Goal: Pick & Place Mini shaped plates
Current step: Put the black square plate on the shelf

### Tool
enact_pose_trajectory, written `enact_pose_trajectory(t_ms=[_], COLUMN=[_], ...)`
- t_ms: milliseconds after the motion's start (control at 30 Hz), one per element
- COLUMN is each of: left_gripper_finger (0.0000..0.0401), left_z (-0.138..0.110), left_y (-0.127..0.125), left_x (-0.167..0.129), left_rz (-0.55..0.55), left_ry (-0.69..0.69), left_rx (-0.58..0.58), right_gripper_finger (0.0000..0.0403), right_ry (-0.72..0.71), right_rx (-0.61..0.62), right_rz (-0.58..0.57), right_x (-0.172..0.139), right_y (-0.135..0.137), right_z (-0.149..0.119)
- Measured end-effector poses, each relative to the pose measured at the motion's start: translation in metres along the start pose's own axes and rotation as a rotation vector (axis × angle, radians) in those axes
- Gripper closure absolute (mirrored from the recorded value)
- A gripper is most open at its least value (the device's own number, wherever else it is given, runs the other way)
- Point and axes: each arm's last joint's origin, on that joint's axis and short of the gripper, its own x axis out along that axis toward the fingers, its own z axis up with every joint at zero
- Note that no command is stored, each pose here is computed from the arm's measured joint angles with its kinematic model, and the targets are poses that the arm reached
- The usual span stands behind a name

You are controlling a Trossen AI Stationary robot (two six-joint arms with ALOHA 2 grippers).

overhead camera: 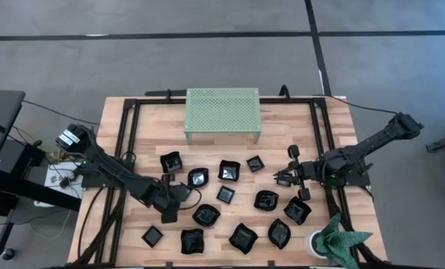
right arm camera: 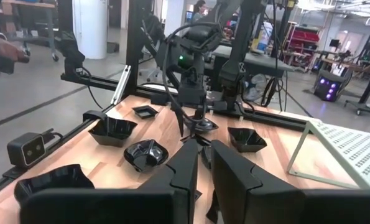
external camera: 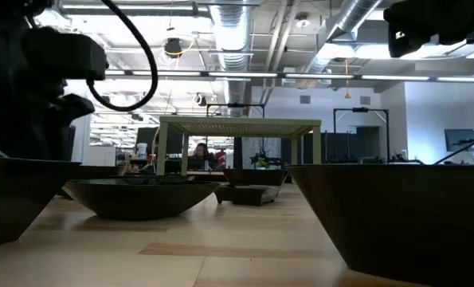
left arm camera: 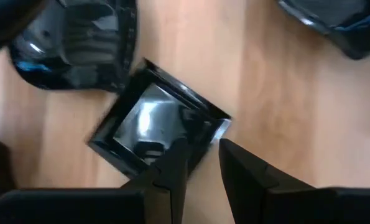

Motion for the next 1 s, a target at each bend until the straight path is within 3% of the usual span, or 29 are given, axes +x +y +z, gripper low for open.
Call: enact_pose_trajectory(t_ms=[867, 1000], left_gripper_finger=[0.0307, 0.0329], left_z=[-0.004, -0.002], left_y=[0.006, 0.007], left_x=[0.011, 0.012], left_rz=[0.028, 0.032], left_ry=[0.017, -0.001], left_rx=[0.014, 0.005], right_gripper_finger=[0.0363, 0.0363], right_ry=[-0.004, -0.004], right_rx=[-0.001, -0.001], right_rz=[-0.001, -0.001], right_x=[0.000, 0.000], right_y=[0.000, 0.000], right_z=[0.000, 0.000])
